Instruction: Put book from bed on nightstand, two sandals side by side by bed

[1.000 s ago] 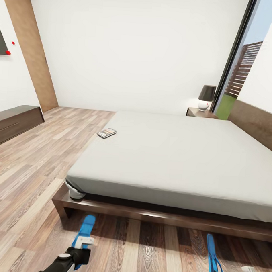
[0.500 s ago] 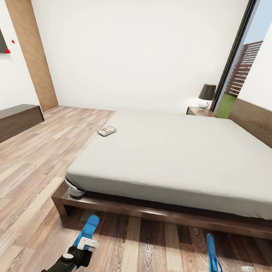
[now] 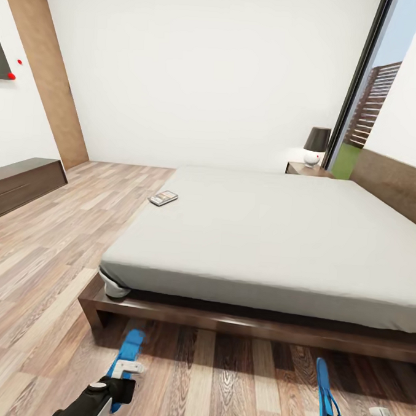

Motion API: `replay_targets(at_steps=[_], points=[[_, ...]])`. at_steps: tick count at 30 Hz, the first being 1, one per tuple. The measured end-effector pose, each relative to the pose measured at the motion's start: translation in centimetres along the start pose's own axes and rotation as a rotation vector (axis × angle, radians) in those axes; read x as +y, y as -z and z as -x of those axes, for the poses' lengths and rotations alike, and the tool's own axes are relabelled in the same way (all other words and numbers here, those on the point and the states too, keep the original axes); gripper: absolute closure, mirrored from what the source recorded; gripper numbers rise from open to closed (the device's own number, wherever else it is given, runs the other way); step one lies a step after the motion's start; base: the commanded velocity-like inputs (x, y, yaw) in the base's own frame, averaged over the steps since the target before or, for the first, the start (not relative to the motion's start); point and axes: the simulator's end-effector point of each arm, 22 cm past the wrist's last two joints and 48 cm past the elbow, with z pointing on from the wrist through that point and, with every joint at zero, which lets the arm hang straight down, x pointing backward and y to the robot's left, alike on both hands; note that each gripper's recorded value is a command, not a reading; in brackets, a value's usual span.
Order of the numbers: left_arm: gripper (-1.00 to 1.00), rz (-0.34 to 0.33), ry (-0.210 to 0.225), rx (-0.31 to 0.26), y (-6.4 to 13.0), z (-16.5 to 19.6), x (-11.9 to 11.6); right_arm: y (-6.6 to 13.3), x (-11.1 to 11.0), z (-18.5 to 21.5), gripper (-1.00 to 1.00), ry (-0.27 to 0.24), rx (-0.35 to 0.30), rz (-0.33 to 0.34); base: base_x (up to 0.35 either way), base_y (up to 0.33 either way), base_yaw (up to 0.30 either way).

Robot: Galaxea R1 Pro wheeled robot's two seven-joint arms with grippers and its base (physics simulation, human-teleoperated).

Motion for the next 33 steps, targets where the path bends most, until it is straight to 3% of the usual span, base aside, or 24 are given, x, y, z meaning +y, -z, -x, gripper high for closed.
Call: replay_targets(at_steps=[1,3,5,11,33], points=[[1.00,0.001,0.051,0.007,0.2,0.4,0.8,0.0,0.0,0.0,1.00,0.000,0.000,0.000,0.000,0.000,0.000],[1.00,-0.003,0.112,0.013,0.3,0.8,1.4,0.0,0.0,0.0,1.00,0.000,0.000,0.000,0.000,0.000,0.000],[1.00,-0.007,0.138,0.009,0.4,1.3,1.5,0.0,0.0,0.0,1.00,0.000,0.000,0.000,0.000,0.000,0.000],[1.00,-0.009,0.142,-0.002,0.5,2.1,1.4,0.0,0.0,0.0,1.00,0.000,0.000,-0.001,0.000,0.000,0.000],[1.00,-0.014,0.136,-0.003,-3.3,-1.1,0.8,-1.9,-3.1,-3.4,1.00,0.001,0.001,0.000,0.000,0.000,0.000]])
